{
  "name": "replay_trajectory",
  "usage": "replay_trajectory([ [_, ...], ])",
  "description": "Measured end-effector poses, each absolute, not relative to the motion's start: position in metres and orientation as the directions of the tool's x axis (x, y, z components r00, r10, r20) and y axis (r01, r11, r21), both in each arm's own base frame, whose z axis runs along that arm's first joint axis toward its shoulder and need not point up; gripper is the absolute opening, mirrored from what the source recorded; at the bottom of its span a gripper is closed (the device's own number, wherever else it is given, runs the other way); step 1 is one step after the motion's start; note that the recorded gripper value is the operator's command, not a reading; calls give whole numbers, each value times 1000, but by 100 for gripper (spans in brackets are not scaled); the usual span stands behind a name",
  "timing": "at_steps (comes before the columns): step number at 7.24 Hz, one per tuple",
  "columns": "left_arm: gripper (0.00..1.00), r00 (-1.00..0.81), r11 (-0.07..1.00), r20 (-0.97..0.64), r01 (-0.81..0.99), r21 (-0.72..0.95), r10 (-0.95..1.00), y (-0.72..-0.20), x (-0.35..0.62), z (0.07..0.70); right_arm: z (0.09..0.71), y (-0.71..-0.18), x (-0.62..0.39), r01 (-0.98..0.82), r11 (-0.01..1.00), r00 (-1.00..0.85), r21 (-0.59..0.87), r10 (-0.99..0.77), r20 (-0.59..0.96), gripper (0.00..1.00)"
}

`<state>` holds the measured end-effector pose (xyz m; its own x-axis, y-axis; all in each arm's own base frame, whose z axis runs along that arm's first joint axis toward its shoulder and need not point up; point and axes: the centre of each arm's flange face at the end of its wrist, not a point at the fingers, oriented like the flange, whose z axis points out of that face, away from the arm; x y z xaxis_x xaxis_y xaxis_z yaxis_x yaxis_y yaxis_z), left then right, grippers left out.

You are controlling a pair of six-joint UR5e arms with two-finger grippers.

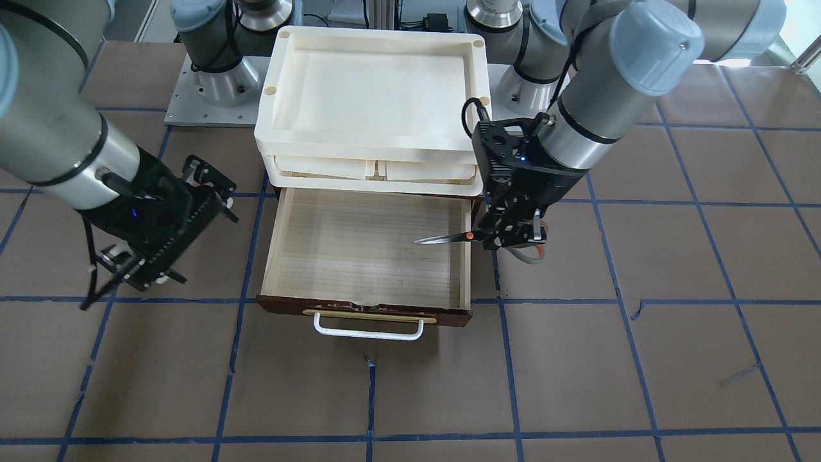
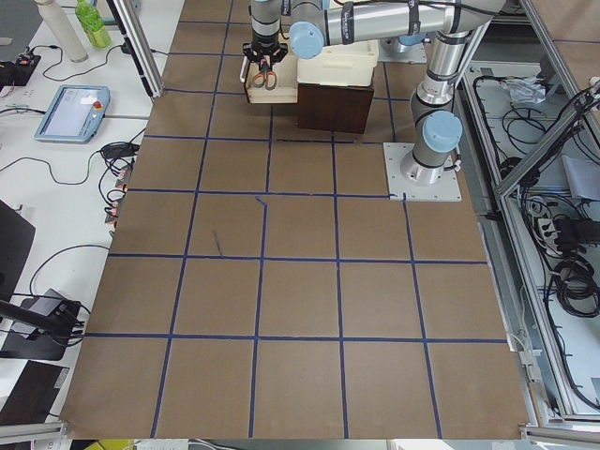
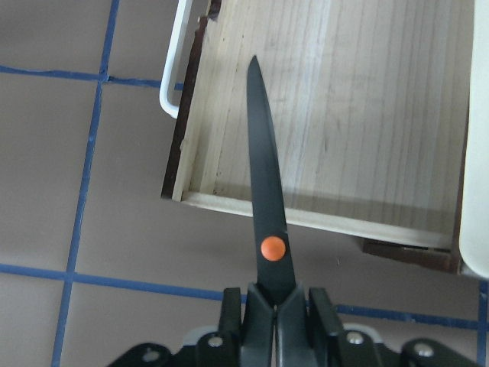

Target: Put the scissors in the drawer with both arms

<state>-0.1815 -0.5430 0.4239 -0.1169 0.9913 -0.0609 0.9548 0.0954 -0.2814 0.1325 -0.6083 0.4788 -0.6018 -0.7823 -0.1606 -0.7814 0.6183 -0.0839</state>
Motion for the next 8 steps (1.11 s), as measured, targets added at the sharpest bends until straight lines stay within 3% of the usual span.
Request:
replay_trajectory([
  [4,18,-105,83,-60,952,-295,993,-542,-287,375,507,-552,95,-463,886,-886,31,-461,-59,100],
  [6,29,-92,81,-25,956,-282,995,-540,-313,347,494,-545,97,-251,966,-967,67,-248,-55,100],
  [8,98,-80,76,-3,959,-273,997,-536,-323,333,489,-540,98,-174,982,-984,78,-170,-50,100],
])
